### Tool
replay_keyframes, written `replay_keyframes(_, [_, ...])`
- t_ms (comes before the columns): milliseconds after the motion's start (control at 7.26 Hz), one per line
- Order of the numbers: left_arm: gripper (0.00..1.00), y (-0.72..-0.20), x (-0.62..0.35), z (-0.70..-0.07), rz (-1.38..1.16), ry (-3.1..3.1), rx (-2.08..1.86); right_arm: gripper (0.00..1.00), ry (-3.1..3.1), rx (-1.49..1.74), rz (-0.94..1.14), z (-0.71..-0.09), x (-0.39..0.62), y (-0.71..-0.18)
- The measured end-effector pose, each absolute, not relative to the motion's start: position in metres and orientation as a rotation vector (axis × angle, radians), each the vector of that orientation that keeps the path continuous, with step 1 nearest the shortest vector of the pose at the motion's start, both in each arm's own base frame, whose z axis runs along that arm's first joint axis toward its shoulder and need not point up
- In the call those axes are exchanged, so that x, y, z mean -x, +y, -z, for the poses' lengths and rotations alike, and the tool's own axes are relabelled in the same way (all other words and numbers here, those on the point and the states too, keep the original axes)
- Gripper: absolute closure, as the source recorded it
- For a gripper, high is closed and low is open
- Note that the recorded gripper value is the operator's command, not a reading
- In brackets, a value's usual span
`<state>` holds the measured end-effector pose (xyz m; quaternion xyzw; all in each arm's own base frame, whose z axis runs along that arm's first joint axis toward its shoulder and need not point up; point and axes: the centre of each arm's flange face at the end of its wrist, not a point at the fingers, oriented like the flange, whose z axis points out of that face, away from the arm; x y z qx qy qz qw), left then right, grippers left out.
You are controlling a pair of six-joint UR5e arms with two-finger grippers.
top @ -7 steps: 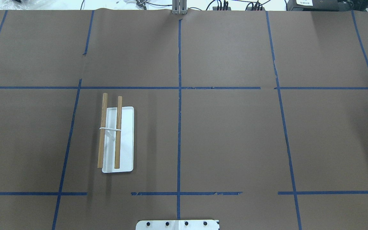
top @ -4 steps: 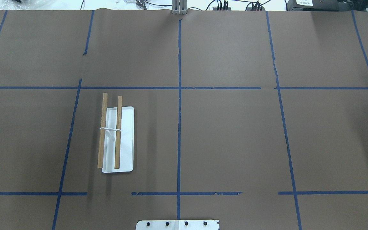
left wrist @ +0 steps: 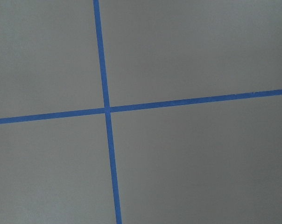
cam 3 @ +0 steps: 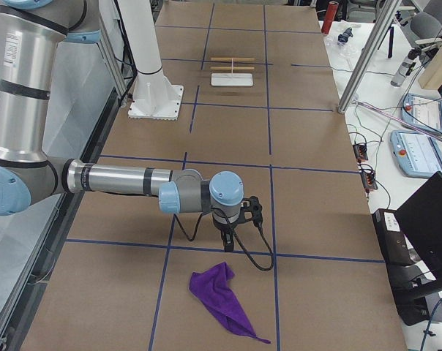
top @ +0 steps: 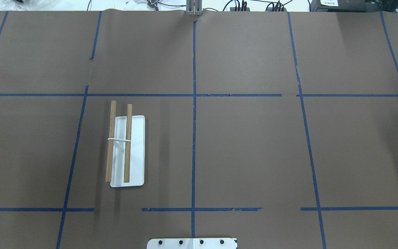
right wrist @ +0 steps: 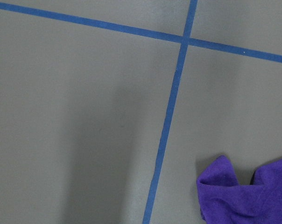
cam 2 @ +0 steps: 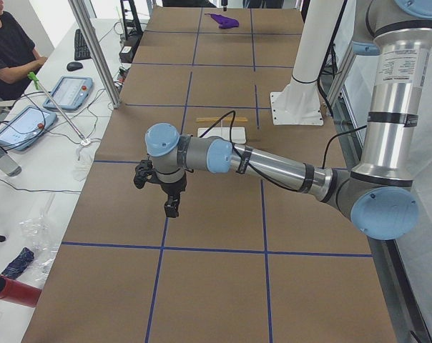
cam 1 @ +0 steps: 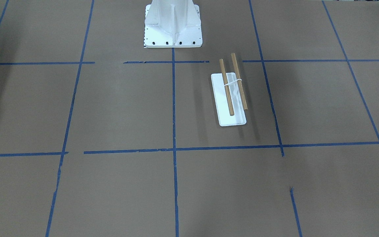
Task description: Hang towel on rack
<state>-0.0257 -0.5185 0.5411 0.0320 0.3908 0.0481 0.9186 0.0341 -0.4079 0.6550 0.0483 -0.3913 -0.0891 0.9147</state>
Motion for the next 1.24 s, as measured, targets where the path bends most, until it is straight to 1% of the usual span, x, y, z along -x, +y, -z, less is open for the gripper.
replay_keyframes(138, [0.00,-0.520,0.026,-0.539,-0.104,0.803,-0.076,0.00,-0.791,-0.100,0.185,-0.663,-0.035,-0.406])
replay_keyframes(551, [0.00,-0.522,0.026,-0.537,-0.113,0.802,-0.096,0.01,-0.693,-0.045,0.195,-0.724,-0.031,-0.402])
replay_keyframes(688, [0.00,-0.522,0.026,-0.536,-0.113,0.803,-0.098,0.04,-0.686,-0.036,0.208,-0.735,-0.025,-0.402])
replay_keyframes(1239, [0.00,-0.521,0.026,-0.536,-0.113,0.804,-0.098,0.03,-0.694,0.004,0.212,-0.765,-0.012,-0.437])
